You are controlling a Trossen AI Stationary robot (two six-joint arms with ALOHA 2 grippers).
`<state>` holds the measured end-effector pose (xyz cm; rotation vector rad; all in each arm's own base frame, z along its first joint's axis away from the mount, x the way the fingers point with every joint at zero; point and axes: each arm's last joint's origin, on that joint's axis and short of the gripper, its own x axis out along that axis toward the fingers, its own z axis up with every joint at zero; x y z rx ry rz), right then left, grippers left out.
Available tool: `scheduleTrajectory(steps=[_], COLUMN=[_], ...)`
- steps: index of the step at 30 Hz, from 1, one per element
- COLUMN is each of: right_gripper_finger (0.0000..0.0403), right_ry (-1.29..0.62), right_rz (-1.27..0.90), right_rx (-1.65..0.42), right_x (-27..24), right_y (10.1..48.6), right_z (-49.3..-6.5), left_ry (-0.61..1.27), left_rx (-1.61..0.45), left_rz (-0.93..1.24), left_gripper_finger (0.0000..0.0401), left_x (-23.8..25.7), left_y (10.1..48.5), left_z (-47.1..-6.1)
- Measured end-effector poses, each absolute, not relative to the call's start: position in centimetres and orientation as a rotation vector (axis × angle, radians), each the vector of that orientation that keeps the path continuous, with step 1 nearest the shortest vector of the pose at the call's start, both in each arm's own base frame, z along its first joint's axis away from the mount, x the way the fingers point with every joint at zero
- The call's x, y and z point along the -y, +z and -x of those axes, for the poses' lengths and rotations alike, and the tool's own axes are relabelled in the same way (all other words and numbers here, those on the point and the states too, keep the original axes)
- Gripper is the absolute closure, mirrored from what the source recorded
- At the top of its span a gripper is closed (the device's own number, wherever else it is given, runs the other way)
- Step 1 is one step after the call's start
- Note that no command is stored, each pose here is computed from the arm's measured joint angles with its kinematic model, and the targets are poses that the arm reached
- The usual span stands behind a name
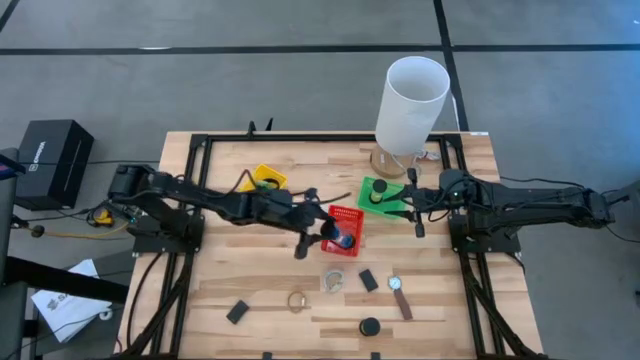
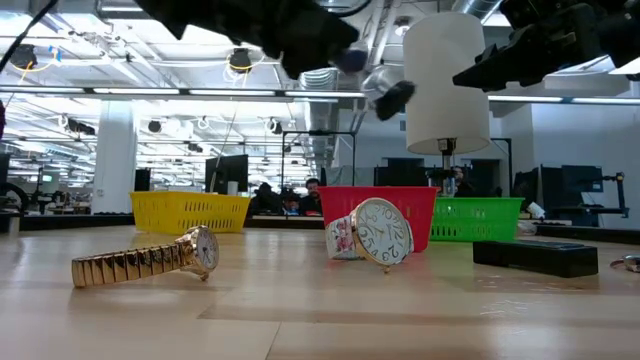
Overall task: Pick & Place Office items
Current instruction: Put the top left black hourglass into the green bin
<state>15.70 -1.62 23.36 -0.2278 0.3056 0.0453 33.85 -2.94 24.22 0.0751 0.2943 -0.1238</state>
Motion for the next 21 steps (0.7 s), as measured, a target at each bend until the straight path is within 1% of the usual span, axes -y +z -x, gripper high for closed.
scheduleTrajectory(steps=[5,8,13,17,21], right_gripper_finger=[0.0266,0.0266,0.0266,0.0266,0.0266], right_ry=[0.045,0.046,0.045,0.045,0.046], right_rz=[0.228,0.230,0.231,0.231,0.229], right_rx=[-0.308,-0.308,-0.305,-0.305,-0.305], right_x=[1.6,1.6,1.6,1.6,1.6], right_y=[23.3,23.3,23.4,23.4,23.4], right_z=[-15.7,-15.7,-15.7,-15.7,-15.7], left_ry=[-0.216,-0.249,-0.272,-0.310,-0.272], left_rx=[-0.323,-0.339,-0.374,-0.434,-0.541], left_rz=[-0.070,-0.052,0.054,0.052,0.047], left_gripper_finger=[0.0187,0.0193,0.0199,0.0192,0.0194], left_x=[4.3,5.5,7.1,9.1,10.6], left_y=[23.4,23.0,22.2,21.6,20.9], left_z=[-35.1,-35.1,-35.1,-34.5,-33.4])
